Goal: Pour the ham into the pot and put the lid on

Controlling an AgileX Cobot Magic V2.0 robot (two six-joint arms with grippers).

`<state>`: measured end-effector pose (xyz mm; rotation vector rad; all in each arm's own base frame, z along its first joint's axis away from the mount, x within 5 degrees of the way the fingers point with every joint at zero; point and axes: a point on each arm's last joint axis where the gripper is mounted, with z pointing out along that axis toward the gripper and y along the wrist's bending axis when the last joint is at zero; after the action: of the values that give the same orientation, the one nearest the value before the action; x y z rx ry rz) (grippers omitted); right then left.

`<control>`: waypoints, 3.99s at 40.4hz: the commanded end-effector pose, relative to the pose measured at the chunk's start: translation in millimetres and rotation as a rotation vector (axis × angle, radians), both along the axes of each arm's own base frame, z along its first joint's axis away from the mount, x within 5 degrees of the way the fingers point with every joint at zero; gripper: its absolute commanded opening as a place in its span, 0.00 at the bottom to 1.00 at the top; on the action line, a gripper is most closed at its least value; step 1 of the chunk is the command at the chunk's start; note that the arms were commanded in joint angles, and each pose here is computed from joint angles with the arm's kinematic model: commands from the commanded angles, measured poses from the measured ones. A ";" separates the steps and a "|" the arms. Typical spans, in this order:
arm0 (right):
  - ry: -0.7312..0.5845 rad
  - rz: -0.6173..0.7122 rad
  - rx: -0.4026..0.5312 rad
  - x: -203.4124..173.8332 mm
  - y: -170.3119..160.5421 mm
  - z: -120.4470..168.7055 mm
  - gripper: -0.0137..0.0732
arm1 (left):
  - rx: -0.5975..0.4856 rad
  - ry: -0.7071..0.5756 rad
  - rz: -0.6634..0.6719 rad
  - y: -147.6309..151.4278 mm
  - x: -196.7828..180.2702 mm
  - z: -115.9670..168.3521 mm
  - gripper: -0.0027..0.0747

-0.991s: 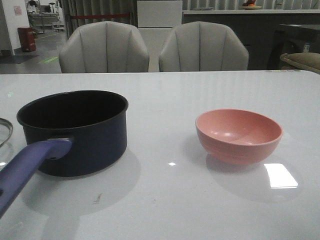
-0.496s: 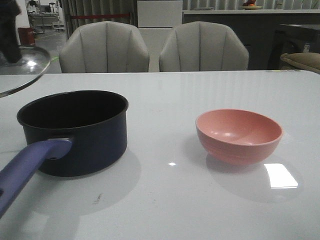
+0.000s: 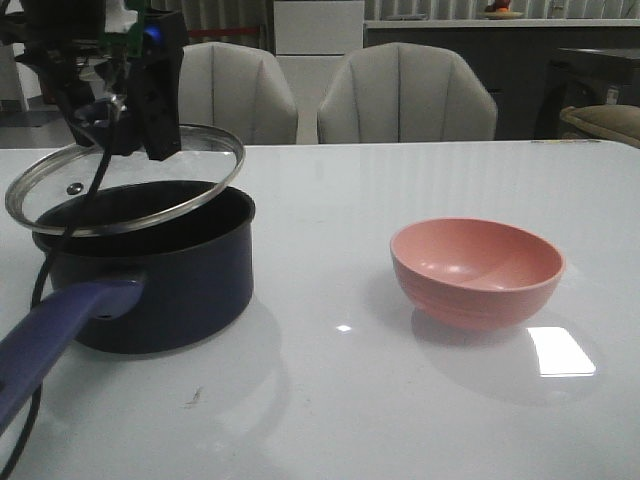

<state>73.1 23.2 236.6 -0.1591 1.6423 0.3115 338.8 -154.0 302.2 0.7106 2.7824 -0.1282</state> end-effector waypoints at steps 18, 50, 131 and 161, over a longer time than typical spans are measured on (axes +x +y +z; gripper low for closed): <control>-0.070 -0.035 0.024 1.3 -2.9 14.1 0.72 | -0.057 -0.147 -0.002 -3.3 3.7 24.3 0.45; -0.070 -0.035 0.024 1.3 -2.9 14.1 0.72 | -0.035 -0.121 -0.005 -10.3 19.0 -1.3 0.45; -0.070 -0.035 0.024 1.3 -2.9 14.1 0.72 | 0.014 -0.110 -0.011 -6.3 18.1 1.2 0.85; -0.070 -0.035 0.024 1.3 -2.9 14.1 0.72 | -0.178 -0.474 0.000 32.3 -72.2 122.9 0.84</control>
<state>73.1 23.2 236.6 -0.1591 1.6423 0.3115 290.9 -129.6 395.9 0.6420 2.4455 -0.1362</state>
